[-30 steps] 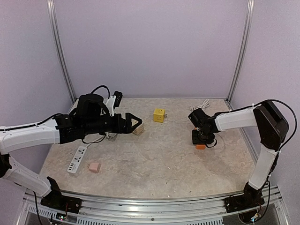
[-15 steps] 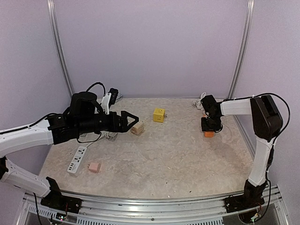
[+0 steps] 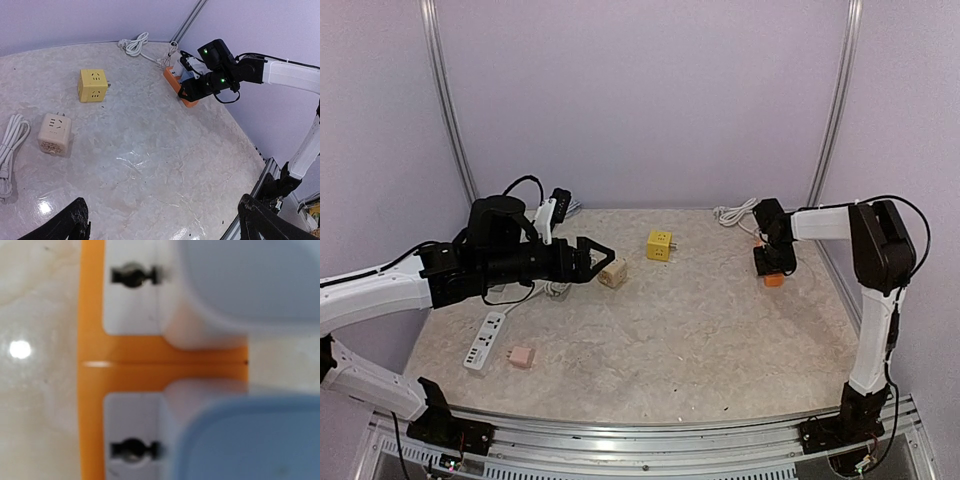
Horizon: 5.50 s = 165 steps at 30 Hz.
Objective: Insert the plug
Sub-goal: Move the socket to the center of the board, then move the socket to the corner of the board.
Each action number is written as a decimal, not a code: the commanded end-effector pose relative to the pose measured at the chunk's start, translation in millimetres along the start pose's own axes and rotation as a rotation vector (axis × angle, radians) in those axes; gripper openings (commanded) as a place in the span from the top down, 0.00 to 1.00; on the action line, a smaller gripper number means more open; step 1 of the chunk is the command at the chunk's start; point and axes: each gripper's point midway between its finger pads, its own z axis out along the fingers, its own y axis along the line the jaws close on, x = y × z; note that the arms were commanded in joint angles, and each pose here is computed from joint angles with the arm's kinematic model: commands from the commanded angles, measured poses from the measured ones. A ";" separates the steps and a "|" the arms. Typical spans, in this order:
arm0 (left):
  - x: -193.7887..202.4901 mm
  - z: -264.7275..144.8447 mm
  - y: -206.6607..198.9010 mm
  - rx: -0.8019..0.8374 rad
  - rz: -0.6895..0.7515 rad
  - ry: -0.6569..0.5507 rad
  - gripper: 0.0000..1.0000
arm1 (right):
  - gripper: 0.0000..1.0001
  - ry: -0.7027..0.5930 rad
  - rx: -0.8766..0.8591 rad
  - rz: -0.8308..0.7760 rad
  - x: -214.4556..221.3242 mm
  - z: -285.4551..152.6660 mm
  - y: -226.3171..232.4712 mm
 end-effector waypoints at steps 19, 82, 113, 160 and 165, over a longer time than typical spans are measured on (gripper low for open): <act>-8.8 9.6 -3.8 -0.012 -0.003 0.014 0.01 | 0.15 0.010 -0.044 -0.001 10.4 -29.2 -21.5; 158.6 -124.9 255.0 -1.293 -0.584 0.339 0.01 | 0.00 -0.368 -0.638 -0.320 33.5 -182.1 165.6; 184.5 -64.7 272.0 -1.022 -0.702 0.403 0.17 | 0.00 -0.348 -0.613 -0.326 35.3 -183.9 168.1; 153.9 25.9 274.4 -0.966 -0.200 0.628 0.23 | 0.00 -0.320 -0.635 -0.461 47.6 -189.5 205.1; 130.0 14.8 271.2 -0.972 -0.237 0.563 0.19 | 0.00 -0.317 -0.632 -0.462 50.3 -187.4 204.5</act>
